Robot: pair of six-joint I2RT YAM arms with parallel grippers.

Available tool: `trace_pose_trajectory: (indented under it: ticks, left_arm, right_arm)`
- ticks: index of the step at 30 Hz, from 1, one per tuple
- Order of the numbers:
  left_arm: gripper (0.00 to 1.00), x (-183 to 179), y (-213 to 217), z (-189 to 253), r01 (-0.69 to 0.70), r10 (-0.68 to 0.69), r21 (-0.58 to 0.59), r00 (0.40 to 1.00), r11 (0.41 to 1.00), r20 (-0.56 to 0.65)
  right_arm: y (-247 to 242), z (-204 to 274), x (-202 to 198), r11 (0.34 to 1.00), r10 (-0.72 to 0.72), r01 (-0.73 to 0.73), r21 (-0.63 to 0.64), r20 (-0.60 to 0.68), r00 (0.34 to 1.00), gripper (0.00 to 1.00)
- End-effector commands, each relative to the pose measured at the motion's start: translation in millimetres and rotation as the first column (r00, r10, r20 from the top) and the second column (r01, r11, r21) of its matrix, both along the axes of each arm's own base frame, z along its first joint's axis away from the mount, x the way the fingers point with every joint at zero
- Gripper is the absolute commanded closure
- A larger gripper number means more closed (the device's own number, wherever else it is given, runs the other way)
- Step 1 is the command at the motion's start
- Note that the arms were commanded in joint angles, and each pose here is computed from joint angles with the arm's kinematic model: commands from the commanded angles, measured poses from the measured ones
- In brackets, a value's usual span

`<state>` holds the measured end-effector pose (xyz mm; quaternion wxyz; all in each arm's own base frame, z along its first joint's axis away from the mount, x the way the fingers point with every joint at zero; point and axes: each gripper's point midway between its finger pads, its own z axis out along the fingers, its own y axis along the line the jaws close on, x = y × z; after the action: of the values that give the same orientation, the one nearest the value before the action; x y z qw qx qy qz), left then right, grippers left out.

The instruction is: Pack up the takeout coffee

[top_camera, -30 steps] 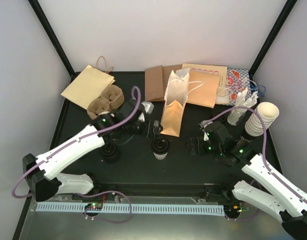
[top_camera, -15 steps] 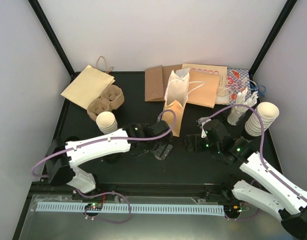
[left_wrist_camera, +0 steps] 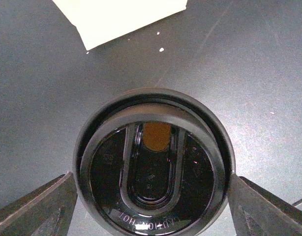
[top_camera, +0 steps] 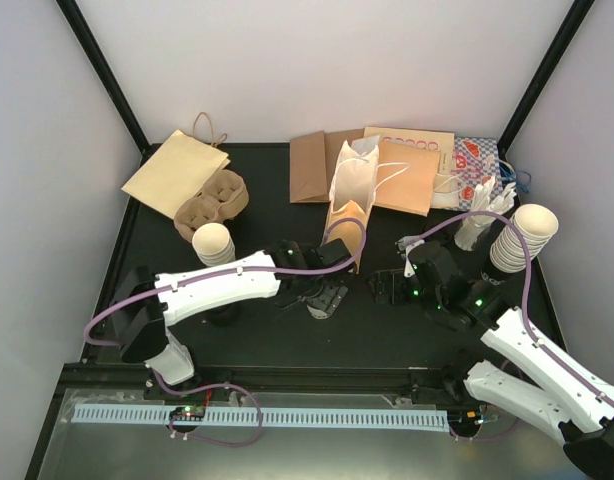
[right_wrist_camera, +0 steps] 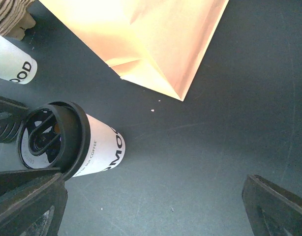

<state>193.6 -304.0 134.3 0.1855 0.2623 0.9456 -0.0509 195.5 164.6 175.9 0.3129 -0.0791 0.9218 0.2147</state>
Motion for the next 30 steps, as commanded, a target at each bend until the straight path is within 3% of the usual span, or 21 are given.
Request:
trace_pose_trajectory:
  ticks: [1, 11, 19, 30]
  left_arm:
    - [0.17, 5.2, -6.7, 8.9, 0.008, -0.008, 0.005, 1.0, 1.0, 0.016]
    - [0.25, 4.6, -2.7, 2.6, -0.005, 0.005, 0.039, 1.0, 0.999, -0.007]
    - [0.17, 3.5, -0.4, 4.9, -0.011, 0.012, 0.042, 1.0, 0.999, -0.016]
    - [0.19, 0.7, 1.3, -2.8, -0.016, 0.017, 0.05, 0.999, 0.999, -0.038]
  right_arm:
    - [-1.3, 2.7, 3.4, 1.0, -0.012, 0.012, -0.001, 0.021, 1.0, 0.0]
    - [-2.3, 4.4, 2.8, 1.0, -0.009, 0.009, -0.003, 0.026, 1.0, 0.0]
    - [0.9, 5.4, 2.1, 1.0, 0.002, -0.002, 0.008, 0.023, 1.0, 0.0]
    - [3.5, 7.2, 0.3, 1.0, 0.012, -0.013, 0.025, 0.019, 1.0, 0.01]
